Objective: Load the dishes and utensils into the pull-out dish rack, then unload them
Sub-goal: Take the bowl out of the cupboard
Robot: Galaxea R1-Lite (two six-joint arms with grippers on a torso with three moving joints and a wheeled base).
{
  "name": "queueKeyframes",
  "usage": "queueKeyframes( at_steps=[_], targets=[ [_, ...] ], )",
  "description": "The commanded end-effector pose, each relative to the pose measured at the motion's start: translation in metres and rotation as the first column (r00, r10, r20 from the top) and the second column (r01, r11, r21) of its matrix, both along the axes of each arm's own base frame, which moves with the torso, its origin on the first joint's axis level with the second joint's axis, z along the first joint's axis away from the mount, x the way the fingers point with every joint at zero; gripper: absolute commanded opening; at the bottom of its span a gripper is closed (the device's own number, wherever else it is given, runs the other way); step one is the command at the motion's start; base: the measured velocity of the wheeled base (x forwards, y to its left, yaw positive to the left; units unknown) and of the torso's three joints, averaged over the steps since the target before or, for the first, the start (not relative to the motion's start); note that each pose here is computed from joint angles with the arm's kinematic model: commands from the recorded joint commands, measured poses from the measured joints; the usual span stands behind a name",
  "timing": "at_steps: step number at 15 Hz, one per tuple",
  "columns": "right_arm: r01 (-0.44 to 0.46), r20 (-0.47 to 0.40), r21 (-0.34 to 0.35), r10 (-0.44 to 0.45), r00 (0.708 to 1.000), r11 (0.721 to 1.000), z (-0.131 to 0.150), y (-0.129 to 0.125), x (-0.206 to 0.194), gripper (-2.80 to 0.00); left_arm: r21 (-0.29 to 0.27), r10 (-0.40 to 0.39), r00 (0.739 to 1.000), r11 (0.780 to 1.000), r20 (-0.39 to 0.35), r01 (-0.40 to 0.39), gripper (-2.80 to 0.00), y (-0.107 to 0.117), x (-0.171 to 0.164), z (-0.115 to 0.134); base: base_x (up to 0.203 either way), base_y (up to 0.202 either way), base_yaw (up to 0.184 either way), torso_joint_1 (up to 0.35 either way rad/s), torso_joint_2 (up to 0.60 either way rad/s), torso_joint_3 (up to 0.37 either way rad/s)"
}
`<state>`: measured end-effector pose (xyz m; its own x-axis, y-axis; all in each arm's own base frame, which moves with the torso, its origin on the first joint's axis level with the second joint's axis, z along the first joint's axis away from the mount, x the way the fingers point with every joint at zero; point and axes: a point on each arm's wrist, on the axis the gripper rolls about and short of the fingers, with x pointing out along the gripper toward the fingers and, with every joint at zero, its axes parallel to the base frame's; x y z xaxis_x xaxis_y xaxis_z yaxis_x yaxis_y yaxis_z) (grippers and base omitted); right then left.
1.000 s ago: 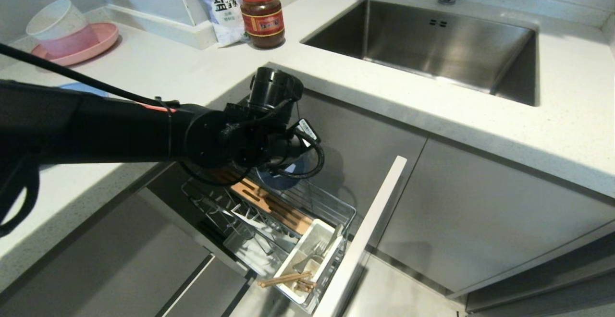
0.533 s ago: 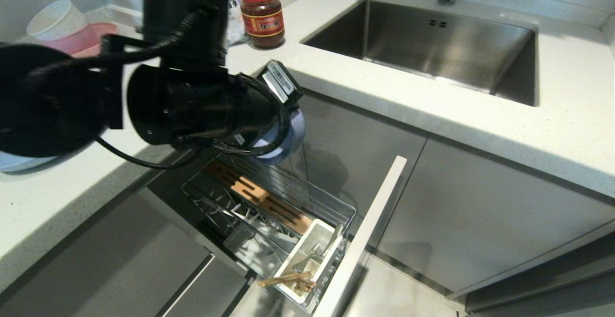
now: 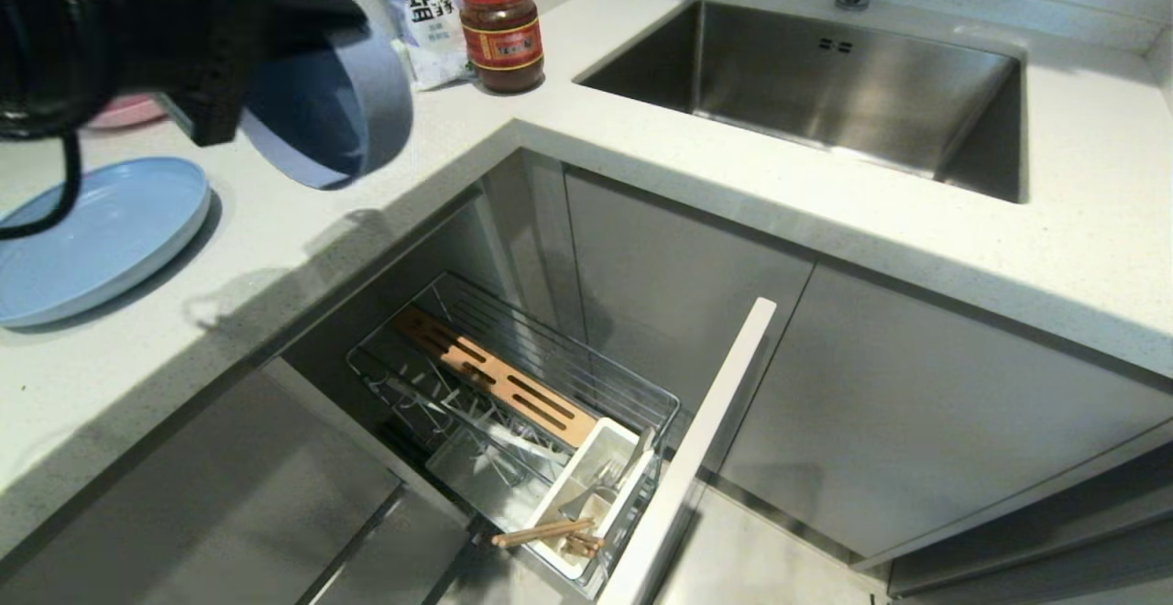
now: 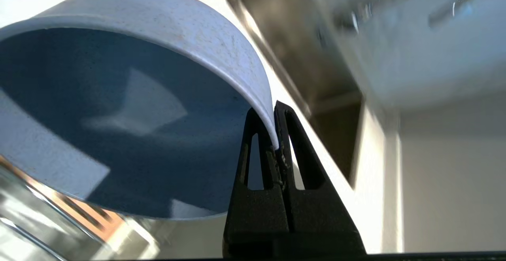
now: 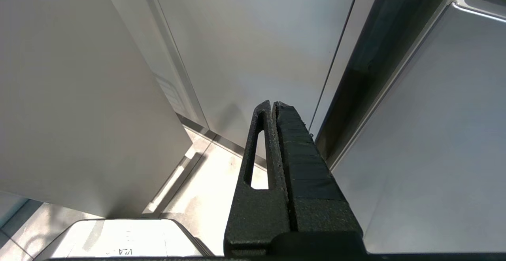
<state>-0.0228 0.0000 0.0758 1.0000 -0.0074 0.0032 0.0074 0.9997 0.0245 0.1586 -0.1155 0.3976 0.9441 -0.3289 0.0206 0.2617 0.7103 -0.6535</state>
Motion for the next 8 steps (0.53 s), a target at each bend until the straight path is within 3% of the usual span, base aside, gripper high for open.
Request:
queueKeyframes(
  at_steps=[1, 6, 8],
  targets=[
    [0.000, 0.003, 0.000, 0.000, 1.000, 1.000, 0.000, 0.000, 0.000, -2.80, 0.005, 0.118, 0.991, 0.993, 0.062, -0.118, -2.80, 0.033, -0.009, 0.016, 0.000, 0.000, 0.000, 0.000, 0.00, 0.000],
    [-0.001, 0.003, 0.000, 0.001, 1.000, 1.000, 0.000, 0.000, 0.000, -2.80, 0.169, 0.252, 0.968, 0.954, -0.008, -0.247, -2.80, 0.071, -0.019, 0.029, 0.000, 0.000, 0.000, 0.000, 0.00, 0.000],
    [0.000, 0.003, 0.000, 0.000, 1.000, 1.000, 0.000, 0.000, 0.000, -2.80, 0.222, 0.346, 0.938, 0.916, -0.016, -0.334, -2.80, 0.088, -0.025, 0.035, 0.000, 0.000, 0.000, 0.000, 0.00, 0.000]
  ],
)
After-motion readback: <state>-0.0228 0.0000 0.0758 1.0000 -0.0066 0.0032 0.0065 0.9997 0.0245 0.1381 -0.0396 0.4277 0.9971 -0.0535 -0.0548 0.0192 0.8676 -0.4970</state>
